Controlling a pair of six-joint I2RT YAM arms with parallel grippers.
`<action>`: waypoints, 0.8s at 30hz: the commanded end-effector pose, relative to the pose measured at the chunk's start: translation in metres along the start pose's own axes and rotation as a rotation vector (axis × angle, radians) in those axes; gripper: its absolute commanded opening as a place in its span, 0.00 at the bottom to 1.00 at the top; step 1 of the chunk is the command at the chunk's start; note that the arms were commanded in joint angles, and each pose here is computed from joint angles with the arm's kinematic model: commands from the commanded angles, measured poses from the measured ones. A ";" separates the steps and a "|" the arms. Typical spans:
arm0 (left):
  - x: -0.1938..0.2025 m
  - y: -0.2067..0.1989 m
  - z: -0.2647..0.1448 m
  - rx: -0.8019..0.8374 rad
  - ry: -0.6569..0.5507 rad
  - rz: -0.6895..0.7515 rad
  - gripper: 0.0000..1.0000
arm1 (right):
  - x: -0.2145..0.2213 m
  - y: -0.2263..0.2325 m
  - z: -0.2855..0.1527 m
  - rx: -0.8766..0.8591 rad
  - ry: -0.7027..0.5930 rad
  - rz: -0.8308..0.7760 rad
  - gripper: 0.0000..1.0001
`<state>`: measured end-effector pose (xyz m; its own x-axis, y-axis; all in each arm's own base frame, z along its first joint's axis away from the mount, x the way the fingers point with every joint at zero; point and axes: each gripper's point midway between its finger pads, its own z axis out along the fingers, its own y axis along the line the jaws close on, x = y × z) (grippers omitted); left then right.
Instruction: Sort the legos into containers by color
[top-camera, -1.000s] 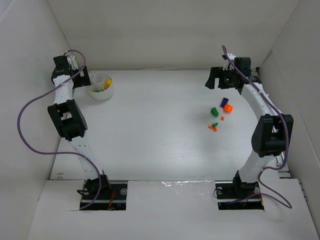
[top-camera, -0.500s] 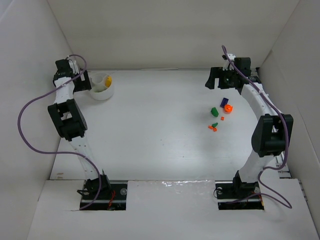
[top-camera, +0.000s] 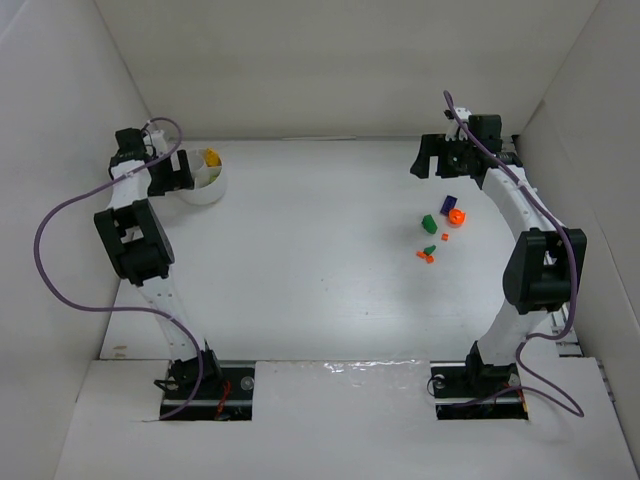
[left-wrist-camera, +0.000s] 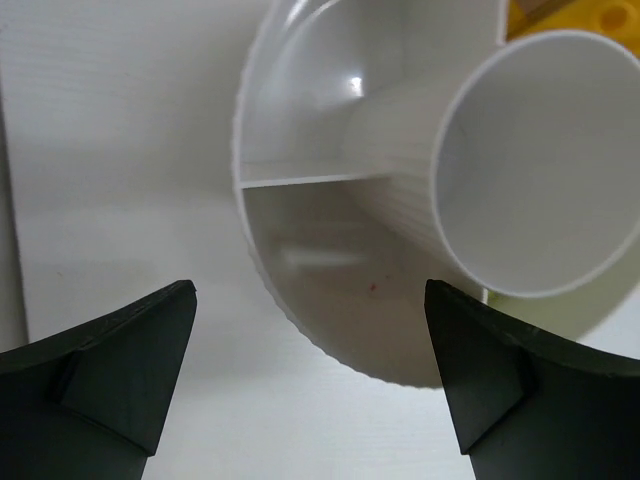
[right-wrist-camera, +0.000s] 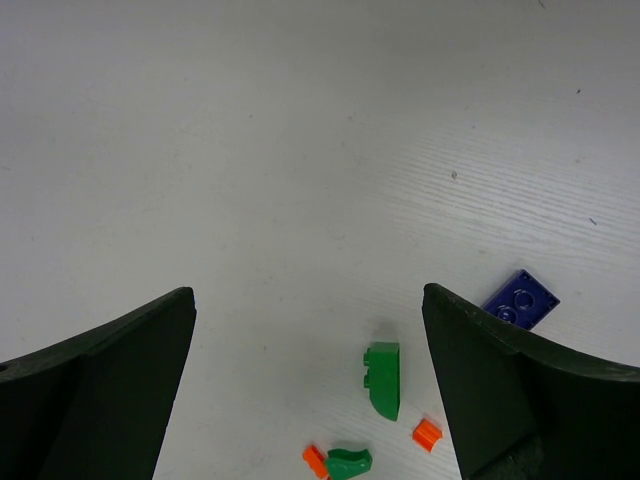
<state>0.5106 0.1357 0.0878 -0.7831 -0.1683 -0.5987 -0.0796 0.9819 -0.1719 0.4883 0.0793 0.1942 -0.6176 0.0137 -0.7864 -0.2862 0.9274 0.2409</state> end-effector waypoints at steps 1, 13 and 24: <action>-0.017 -0.022 -0.038 0.081 -0.070 0.042 0.96 | -0.021 0.008 -0.005 -0.020 -0.054 -0.035 1.00; -0.033 -0.054 -0.065 0.203 -0.140 0.099 0.96 | -0.021 0.008 -0.005 -0.020 -0.054 -0.035 1.00; -0.067 -0.071 -0.088 0.250 -0.258 0.141 0.96 | -0.019 0.013 0.002 -0.045 -0.043 -0.037 1.00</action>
<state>0.5066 0.0905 0.1763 -0.6600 -0.1026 -0.7442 0.1486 0.9532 -0.2632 0.4879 0.0813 0.1928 -0.6209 0.0132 -0.7838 -0.2937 0.9231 0.2482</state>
